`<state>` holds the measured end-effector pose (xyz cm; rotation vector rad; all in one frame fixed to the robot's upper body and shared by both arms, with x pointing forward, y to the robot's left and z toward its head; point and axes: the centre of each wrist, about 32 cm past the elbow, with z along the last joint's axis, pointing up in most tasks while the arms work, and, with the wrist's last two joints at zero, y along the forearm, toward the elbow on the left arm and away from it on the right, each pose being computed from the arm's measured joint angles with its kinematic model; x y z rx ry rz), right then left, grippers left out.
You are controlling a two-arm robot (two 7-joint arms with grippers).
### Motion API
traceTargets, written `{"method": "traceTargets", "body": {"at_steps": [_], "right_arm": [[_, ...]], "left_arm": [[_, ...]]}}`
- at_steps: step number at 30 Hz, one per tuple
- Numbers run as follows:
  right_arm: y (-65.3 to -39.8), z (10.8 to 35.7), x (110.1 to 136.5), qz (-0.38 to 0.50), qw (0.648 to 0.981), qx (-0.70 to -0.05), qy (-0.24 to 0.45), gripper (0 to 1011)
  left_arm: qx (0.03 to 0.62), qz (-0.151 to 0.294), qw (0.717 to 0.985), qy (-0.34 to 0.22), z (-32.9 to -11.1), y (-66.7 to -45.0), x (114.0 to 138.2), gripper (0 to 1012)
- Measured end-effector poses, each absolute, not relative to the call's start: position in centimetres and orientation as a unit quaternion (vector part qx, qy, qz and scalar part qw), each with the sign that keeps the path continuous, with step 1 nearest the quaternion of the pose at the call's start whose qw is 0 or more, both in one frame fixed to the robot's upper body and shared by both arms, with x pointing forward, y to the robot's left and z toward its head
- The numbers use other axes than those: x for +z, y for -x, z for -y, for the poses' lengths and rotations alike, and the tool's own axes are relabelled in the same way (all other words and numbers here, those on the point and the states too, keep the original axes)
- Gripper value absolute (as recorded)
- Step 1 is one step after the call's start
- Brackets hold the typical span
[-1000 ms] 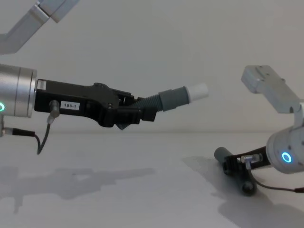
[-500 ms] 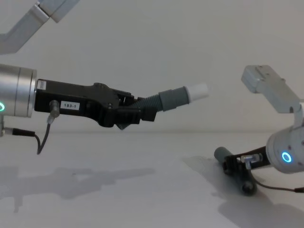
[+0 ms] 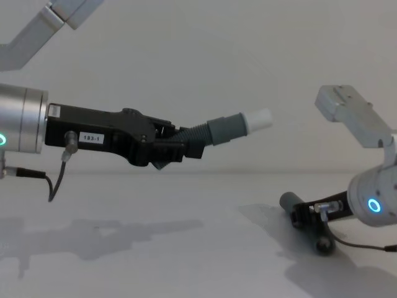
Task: Use both hands to pick up one end of the pipe from the table, align the ends, and insert them.
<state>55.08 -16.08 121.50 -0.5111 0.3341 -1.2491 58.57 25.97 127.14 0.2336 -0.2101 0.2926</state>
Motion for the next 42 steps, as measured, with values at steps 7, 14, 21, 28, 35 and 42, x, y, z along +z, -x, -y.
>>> {"method": "traceTargets", "body": {"at_steps": [7, 14, 21, 28, 35, 42], "right_arm": [[-55.08, 16.09, 121.5, -0.154, 0.768, -0.575, 0.235, 255], [-55.08, 16.09, 121.49, -0.154, 0.768, -0.575, 0.236, 253], [-55.08, 16.09, 121.5, -0.154, 0.768, -0.575, 0.235, 255], [-55.08, 16.09, 121.5, -0.154, 0.768, -0.575, 0.235, 255], [-55.08, 16.09, 121.5, -0.154, 0.768, -0.575, 0.235, 253], [-55.08, 16.09, 121.5, -0.154, 0.768, -0.575, 0.235, 252]], "left_arm": [[0.145, 0.104, 0.977, -0.116, -25.97, -58.57, 127.14, 306], [0.145, 0.104, 0.977, -0.116, -25.97, -58.57, 127.14, 306], [0.145, 0.104, 0.977, -0.116, -25.97, -58.57, 127.14, 306], [0.145, 0.104, 0.977, -0.116, -25.97, -58.57, 127.14, 306], [0.145, 0.104, 0.977, -0.116, -25.97, -58.57, 127.14, 306], [0.145, 0.104, 0.977, -0.116, -25.97, -58.57, 127.14, 306]]}}
